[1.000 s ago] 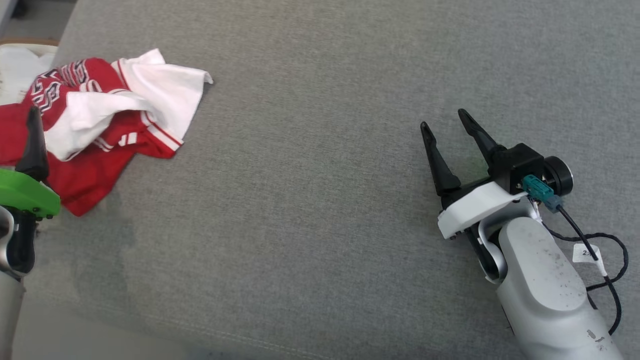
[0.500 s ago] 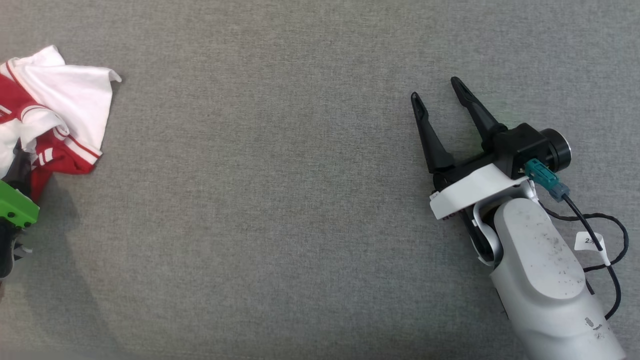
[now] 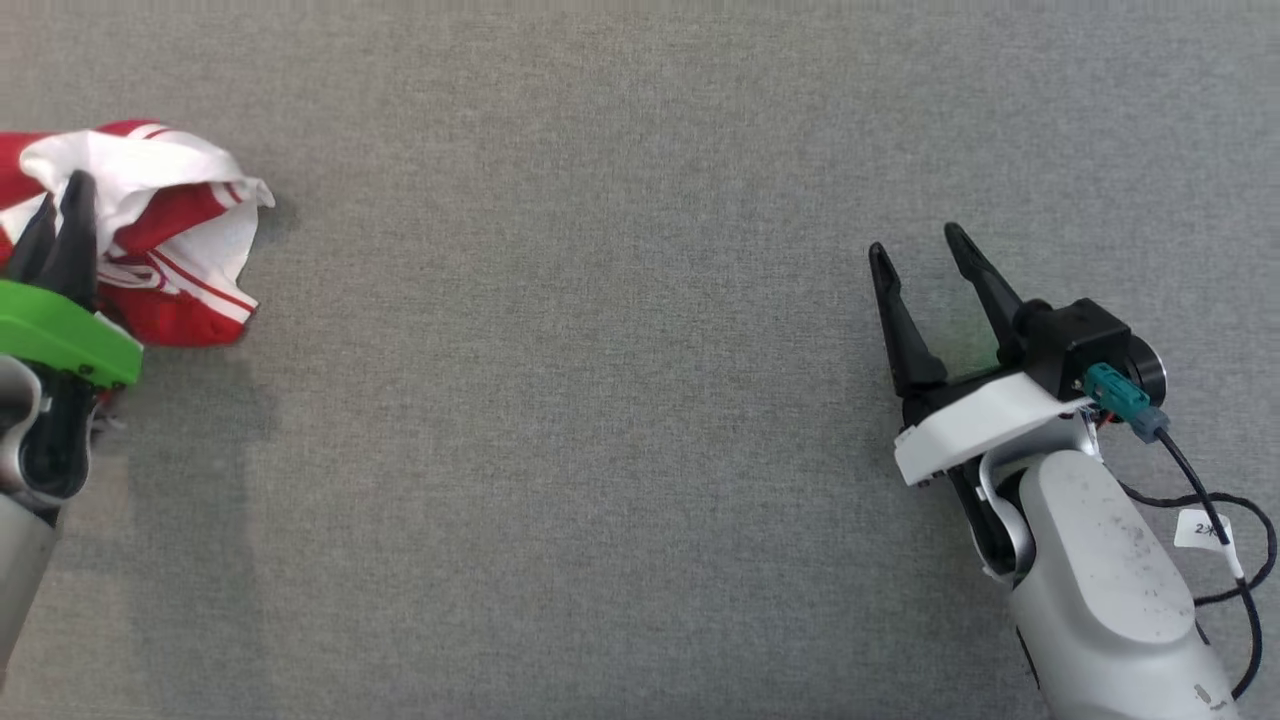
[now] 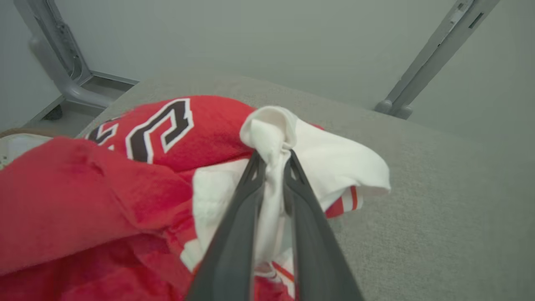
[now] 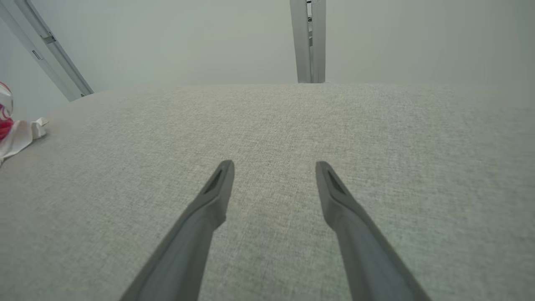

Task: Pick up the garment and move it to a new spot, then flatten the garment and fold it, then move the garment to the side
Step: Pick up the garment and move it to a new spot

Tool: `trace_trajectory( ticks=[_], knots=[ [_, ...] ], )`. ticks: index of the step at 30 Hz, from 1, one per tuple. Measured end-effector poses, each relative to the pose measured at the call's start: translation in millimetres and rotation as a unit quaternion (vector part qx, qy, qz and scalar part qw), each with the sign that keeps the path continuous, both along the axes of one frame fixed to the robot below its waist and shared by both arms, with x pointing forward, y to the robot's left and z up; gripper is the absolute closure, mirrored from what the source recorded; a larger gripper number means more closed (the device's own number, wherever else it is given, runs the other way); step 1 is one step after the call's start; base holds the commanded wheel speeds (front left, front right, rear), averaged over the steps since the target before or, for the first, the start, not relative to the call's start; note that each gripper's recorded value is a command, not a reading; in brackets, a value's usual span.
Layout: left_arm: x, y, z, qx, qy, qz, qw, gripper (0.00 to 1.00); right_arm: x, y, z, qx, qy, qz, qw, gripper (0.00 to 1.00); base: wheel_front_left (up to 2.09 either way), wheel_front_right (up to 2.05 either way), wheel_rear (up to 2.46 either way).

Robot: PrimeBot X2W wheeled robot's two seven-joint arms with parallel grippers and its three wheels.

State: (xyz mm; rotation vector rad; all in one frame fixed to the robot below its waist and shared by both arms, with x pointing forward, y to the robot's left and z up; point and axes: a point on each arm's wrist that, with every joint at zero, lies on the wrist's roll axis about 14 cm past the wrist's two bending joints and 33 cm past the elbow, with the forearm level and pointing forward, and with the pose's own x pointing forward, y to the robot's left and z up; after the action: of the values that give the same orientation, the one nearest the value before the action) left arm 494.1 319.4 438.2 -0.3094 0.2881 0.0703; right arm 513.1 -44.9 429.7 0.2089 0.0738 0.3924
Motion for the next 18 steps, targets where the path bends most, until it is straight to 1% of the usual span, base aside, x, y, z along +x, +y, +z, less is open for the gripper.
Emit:
trace_trajectory(
  ticks=[2, 4, 8, 10, 14, 18],
  knots=[
    [10.9, -19.9, 28.4, -0.016, -0.043, -0.024, 0.999, 1.00, -7.4, -7.0, 4.1, 0.005, 0.003, -0.010, 1.000, 0.00, 0.00, 0.00, 0.00],
    [20.7, -40.4, 62.4, -0.031, -0.094, -0.047, 0.994, 1.00, -15.3, -17.4, 8.7, 0.010, 0.005, -0.024, 1.000, 0.00, 0.00, 0.00, 0.00],
    [25.5, -90.4, 97.6, -0.051, -0.149, -0.105, 0.982, 1.00, -32.5, -36.3, 15.6, 0.013, 0.008, -0.048, 0.999, 0.00, 0.00, 0.00, 0.00],
    [26.4, -115.5, 103.7, -0.073, -0.161, -0.126, 0.976, 1.00, -40.3, -50.2, 17.8, 0.013, 0.009, -0.065, 0.998, 0.00, 0.00, 0.00, 0.00],
    [22.7, -179.4, 105.0, -0.105, -0.166, -0.193, 0.961, 1.00, -55.7, -76.3, 23.0, 0.012, 0.009, -0.098, 0.995, 0.00, 0.00, 0.00, 0.00],
    [12.2, -257.1, 95.9, -0.156, -0.149, -0.264, 0.940, 1.00, -75.1, -108.2, 25.4, 0.004, 0.010, -0.139, 0.990, 0.00, 0.00, 0.00, 0.00]
  ],
)
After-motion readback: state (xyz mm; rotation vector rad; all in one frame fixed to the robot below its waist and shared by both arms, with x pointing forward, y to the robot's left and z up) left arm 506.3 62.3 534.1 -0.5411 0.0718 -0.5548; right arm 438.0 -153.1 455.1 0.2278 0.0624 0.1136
